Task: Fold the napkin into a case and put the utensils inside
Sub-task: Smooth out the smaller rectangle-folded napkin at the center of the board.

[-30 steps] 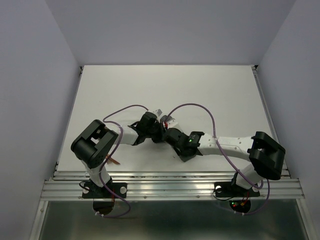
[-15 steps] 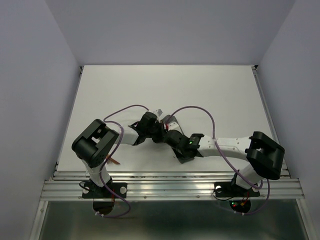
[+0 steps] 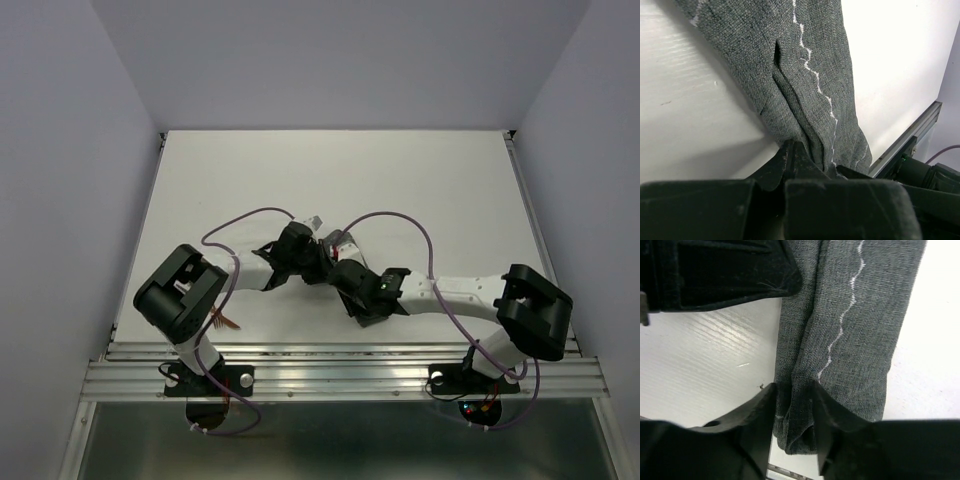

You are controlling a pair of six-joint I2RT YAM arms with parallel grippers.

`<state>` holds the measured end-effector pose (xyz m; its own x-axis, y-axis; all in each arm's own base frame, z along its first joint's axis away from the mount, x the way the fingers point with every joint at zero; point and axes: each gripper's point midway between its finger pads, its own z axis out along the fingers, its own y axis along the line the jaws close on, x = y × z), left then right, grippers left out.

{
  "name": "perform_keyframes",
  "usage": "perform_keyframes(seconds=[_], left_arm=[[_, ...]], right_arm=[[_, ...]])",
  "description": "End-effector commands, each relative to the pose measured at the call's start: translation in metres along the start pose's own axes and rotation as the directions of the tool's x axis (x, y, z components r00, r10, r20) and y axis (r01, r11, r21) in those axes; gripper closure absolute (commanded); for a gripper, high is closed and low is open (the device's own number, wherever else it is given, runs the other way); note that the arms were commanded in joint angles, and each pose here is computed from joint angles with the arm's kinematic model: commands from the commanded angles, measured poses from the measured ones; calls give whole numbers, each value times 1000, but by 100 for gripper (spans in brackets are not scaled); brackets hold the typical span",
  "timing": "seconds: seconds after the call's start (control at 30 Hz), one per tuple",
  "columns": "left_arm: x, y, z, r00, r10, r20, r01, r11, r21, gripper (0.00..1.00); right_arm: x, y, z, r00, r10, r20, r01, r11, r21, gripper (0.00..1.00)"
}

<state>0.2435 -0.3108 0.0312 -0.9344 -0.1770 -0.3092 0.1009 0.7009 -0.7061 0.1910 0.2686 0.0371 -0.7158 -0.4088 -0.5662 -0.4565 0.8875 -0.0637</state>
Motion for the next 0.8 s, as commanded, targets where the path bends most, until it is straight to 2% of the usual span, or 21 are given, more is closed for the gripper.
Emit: perform_keyframes(seconds=[0.0, 0.13, 0.23, 0.4, 0.47, 0.57, 0.63, 0.77], left_arm=[[-15, -13, -18, 998, 36, 57, -35, 999, -23, 96], [-19, -15, -34, 994, 44, 95, -40, 998, -45, 82], [-19, -19, -45, 992, 51, 114, -47, 998, -34, 75], [-21, -12, -63, 988, 46, 146, -38, 998, -59, 74], [-18, 2, -69, 988, 25, 151, -14, 997, -73, 74], [-22, 21, -83, 982, -11, 188, 28, 996, -90, 74], [-27, 27, -91, 976, -23, 215, 44, 995, -93, 74], [-32, 41, -100, 968, -43, 248, 73, 991, -113, 74]], right_arm=[[-36, -1, -25, 992, 39, 119, -38, 999, -4, 55], [-51, -14, -31, 985, 58, 164, -64, 997, 33, 51], [-58, -22, -28, 982, 71, 174, -83, 995, 62, 50], [-65, -15, -19, 986, 56, 156, -68, 995, 72, 49], [-67, -14, -15, 987, 46, 151, -59, 995, 82, 43], [-70, -13, -8, 989, 25, 145, -41, 993, 108, 41], [-69, -13, -2, 991, 13, 135, -31, 992, 126, 41], [-79, -18, 3, 986, 22, 164, -53, 982, 182, 48]])
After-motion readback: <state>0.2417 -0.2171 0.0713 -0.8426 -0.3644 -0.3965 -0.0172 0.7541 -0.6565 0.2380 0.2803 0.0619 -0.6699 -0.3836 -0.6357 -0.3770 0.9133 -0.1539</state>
